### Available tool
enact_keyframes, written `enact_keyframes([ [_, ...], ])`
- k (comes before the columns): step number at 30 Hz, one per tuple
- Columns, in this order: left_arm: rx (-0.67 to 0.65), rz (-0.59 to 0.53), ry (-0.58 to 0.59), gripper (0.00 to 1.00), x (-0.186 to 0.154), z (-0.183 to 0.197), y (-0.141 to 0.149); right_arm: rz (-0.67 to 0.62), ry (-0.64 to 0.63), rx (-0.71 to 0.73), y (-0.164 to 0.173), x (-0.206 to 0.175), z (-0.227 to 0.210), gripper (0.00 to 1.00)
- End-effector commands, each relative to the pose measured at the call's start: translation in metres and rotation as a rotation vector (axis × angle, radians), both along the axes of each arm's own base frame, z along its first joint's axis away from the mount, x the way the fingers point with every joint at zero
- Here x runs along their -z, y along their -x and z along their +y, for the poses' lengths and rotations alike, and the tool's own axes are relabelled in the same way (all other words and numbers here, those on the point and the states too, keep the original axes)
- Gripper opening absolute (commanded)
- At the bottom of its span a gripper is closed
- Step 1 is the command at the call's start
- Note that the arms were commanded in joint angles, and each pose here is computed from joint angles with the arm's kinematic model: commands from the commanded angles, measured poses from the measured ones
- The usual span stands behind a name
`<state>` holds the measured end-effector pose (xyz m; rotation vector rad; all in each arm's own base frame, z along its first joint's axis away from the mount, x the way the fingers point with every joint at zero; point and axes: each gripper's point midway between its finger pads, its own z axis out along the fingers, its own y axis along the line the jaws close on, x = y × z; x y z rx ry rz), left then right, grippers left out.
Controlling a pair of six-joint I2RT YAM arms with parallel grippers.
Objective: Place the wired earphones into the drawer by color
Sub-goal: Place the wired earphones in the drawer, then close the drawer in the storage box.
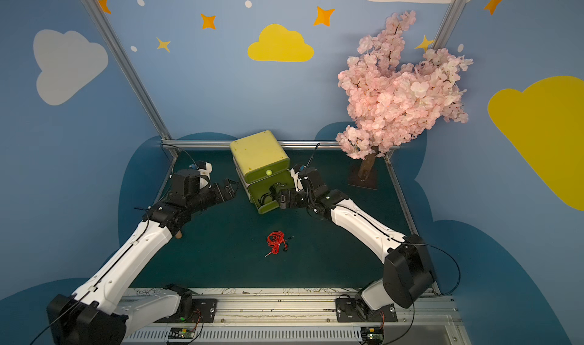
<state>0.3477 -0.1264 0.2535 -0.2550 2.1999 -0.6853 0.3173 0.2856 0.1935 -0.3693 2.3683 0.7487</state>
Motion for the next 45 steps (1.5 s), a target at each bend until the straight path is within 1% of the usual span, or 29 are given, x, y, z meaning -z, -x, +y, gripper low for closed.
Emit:
enact_keyframes([
  [1,0.037,0.008,0.013,1.00,-0.006,-0.002,-0.009,-0.041,-0.023,0.000,0.004,-0.008,-0.006,0.98],
  [7,0.002,0.036,-0.005,1.00,0.003,0.007,-0.038,-0.036,-0.050,0.000,0.014,-0.001,-0.011,0.98],
  [12,-0.027,0.041,-0.052,1.00,0.012,0.011,-0.060,0.007,-0.078,0.026,0.015,0.011,-0.009,0.98],
  [15,-0.032,0.028,-0.073,1.00,0.011,0.012,-0.070,0.021,-0.105,0.037,0.015,0.014,-0.006,0.98],
  [20,-0.036,-0.008,-0.073,1.00,0.006,0.010,-0.085,0.038,-0.141,0.033,0.014,0.018,0.000,0.98],
  [26,-0.016,-0.006,-0.070,1.00,0.005,0.004,-0.103,0.062,-0.180,0.032,0.014,0.018,0.006,0.98],
  [33,-0.006,0.004,-0.072,1.00,0.009,0.000,-0.113,0.094,-0.216,0.035,0.010,0.020,0.015,0.98],
  [45,0.010,0.029,-0.081,1.00,0.020,-0.003,-0.116,0.130,-0.236,0.030,0.000,0.024,0.029,0.98],
])
